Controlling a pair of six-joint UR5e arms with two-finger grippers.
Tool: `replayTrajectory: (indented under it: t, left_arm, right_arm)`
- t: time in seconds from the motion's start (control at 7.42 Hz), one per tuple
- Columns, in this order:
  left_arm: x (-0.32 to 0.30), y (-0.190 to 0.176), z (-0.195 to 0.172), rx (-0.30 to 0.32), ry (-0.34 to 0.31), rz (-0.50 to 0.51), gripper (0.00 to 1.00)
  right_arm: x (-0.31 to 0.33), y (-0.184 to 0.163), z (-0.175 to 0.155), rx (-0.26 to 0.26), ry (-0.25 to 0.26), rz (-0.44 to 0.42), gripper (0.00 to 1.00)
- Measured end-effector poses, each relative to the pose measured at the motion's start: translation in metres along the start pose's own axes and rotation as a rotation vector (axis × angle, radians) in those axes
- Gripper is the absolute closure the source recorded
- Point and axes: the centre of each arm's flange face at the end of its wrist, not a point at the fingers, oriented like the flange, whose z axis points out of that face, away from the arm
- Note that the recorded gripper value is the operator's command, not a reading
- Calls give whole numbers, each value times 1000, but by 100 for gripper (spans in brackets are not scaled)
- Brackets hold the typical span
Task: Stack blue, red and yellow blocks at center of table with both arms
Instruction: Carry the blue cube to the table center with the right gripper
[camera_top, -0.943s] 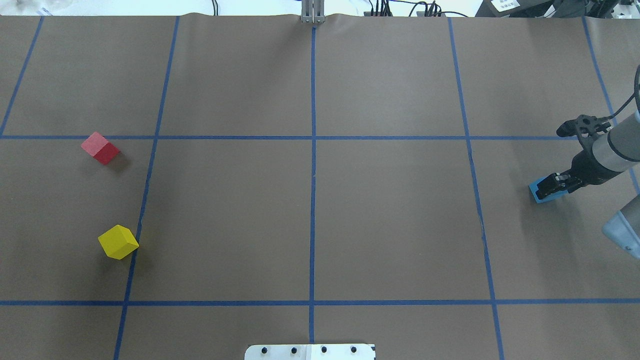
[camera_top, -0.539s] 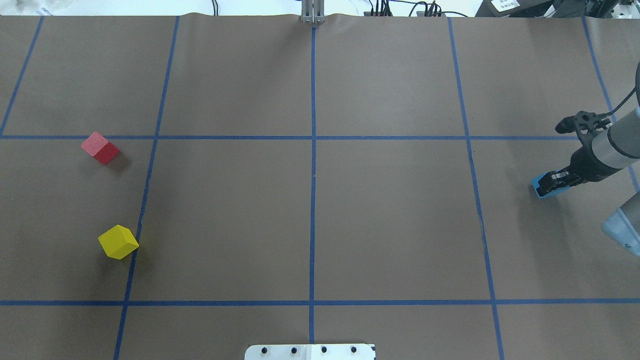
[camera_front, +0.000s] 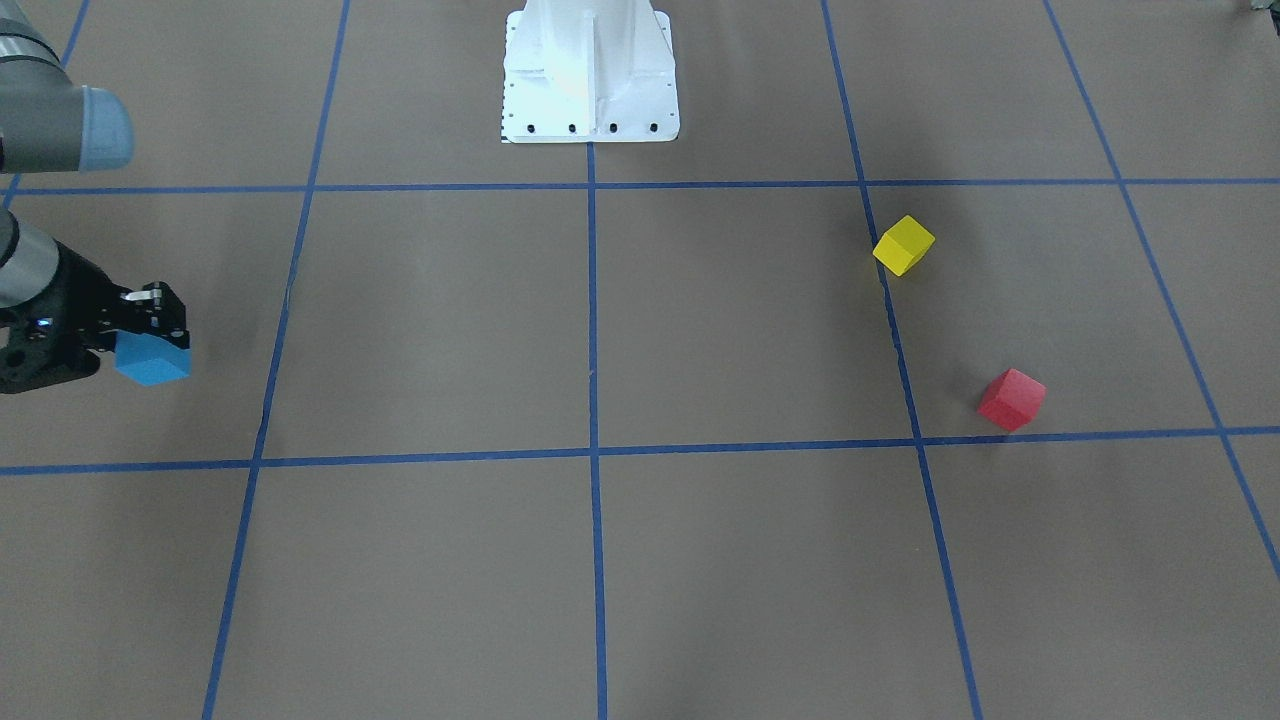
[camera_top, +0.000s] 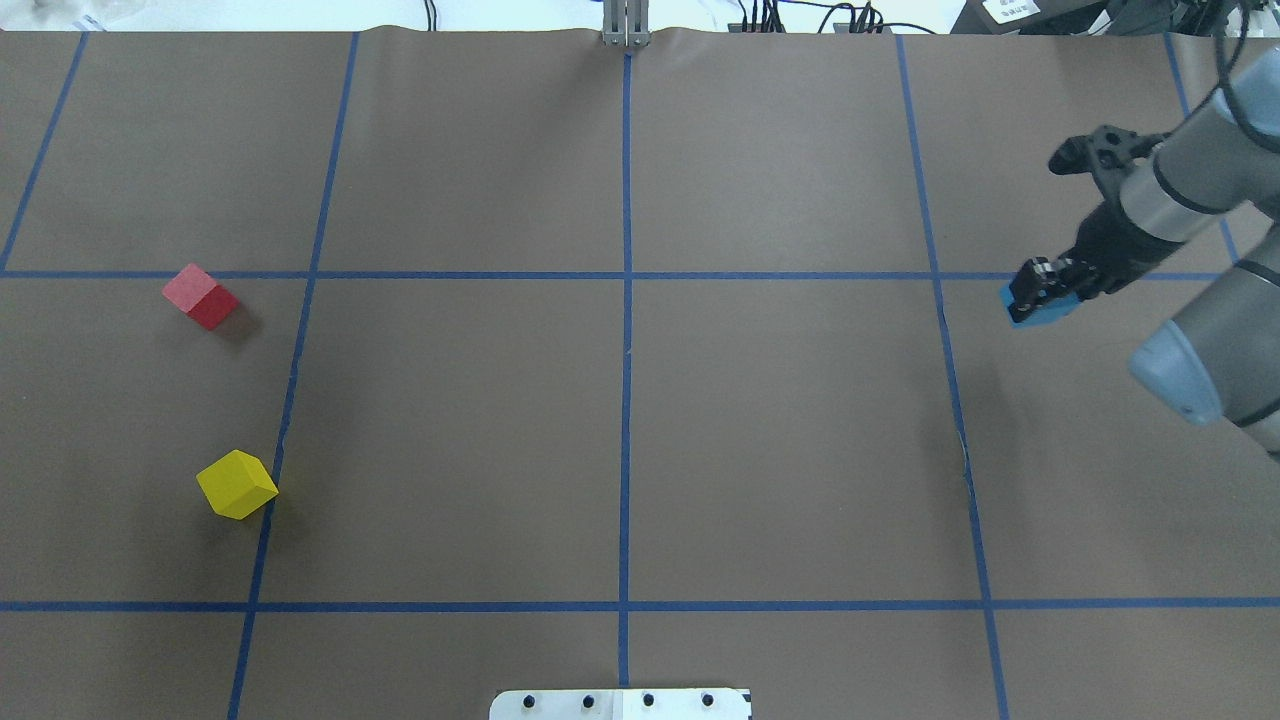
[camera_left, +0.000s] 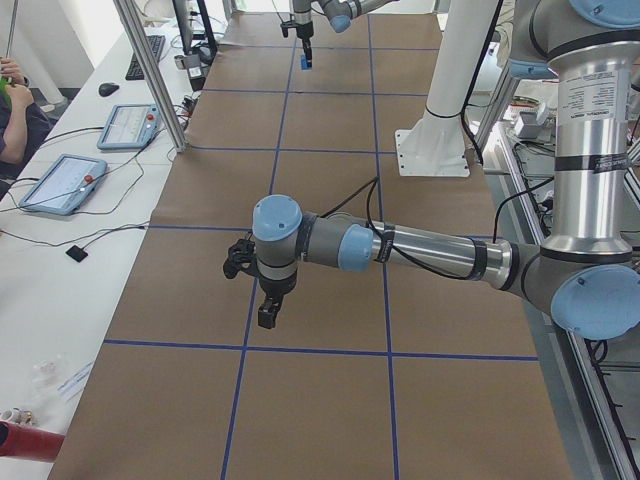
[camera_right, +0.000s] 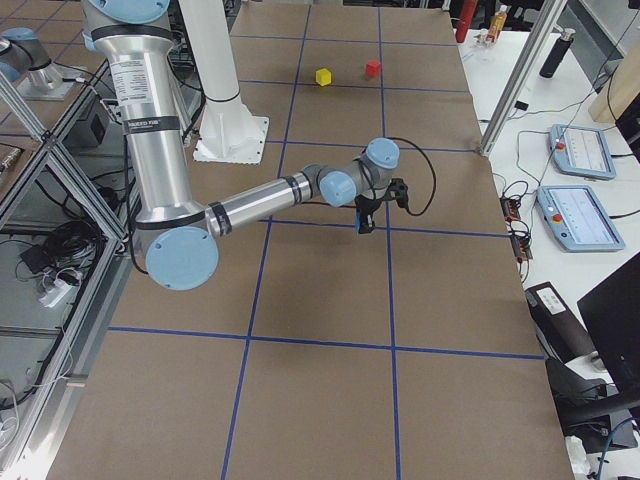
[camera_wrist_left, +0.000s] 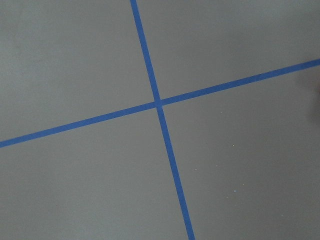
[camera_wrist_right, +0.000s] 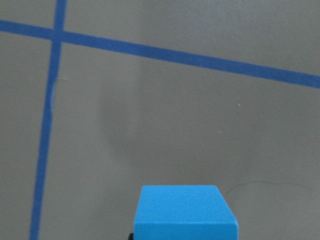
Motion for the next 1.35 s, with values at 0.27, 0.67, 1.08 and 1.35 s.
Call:
replayTrajectory:
  t: [0.27,0.67,1.08,1.35]
  left_arm:
    - [0,0,0,-1,0,3,0]
    - [-1,0,3,-6,-2,3,0]
    - [-2,-1,5,-10,-6,3,0]
    - [-2,-2,5,-9,-7,5,0]
  right_arm:
    - [-150,-54,-13,-47,26,27,100]
    - [-333,-93,28,-71,56,142,100]
    - [-373,-93,71,-60,41,184,100]
    - [-386,-94,83,-58,50,207,100]
